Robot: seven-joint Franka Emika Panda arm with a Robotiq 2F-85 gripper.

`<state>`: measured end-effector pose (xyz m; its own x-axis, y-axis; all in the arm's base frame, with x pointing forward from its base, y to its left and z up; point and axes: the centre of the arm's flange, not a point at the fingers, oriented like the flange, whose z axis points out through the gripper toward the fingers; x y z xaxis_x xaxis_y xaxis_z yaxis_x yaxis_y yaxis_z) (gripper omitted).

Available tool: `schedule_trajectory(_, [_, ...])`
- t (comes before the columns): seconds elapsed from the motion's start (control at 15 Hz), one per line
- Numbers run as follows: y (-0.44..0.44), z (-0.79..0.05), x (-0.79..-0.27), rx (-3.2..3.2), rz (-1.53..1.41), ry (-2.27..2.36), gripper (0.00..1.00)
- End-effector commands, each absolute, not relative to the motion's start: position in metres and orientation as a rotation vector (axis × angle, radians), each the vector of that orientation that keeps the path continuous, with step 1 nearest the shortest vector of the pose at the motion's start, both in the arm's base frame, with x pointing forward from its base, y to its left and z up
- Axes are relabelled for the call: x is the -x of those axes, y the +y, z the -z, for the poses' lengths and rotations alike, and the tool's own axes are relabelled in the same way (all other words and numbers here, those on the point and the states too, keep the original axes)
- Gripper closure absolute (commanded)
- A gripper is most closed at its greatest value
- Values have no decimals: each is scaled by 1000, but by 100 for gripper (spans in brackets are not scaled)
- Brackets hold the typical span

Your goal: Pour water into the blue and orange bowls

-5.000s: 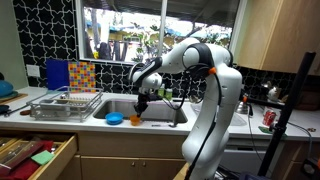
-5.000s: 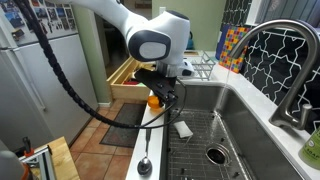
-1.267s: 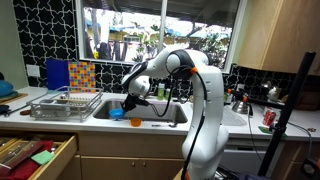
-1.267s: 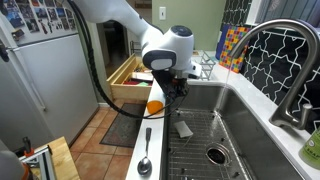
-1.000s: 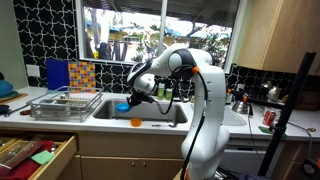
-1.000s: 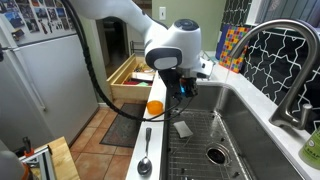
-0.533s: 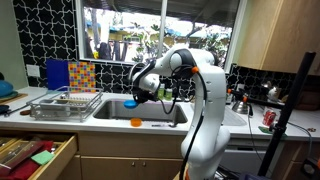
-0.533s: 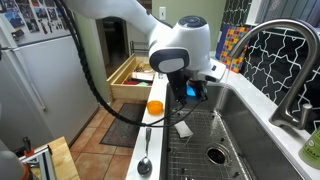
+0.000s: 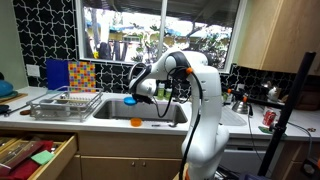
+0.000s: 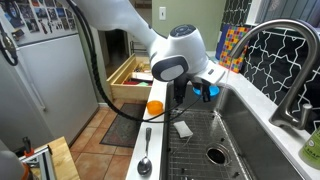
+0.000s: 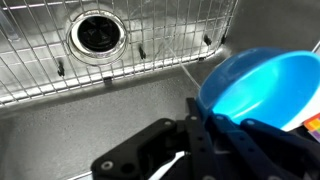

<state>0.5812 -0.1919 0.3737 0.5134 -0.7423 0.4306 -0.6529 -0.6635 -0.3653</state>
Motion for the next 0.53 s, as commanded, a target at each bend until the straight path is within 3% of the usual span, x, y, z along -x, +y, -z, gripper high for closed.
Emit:
schedule_trajectory(0.0, [-183, -360, -599, 2538, 806, 1412, 99])
schedule_trajectory(0.47, [-187, -363, -613, 2439, 792, 1540, 99])
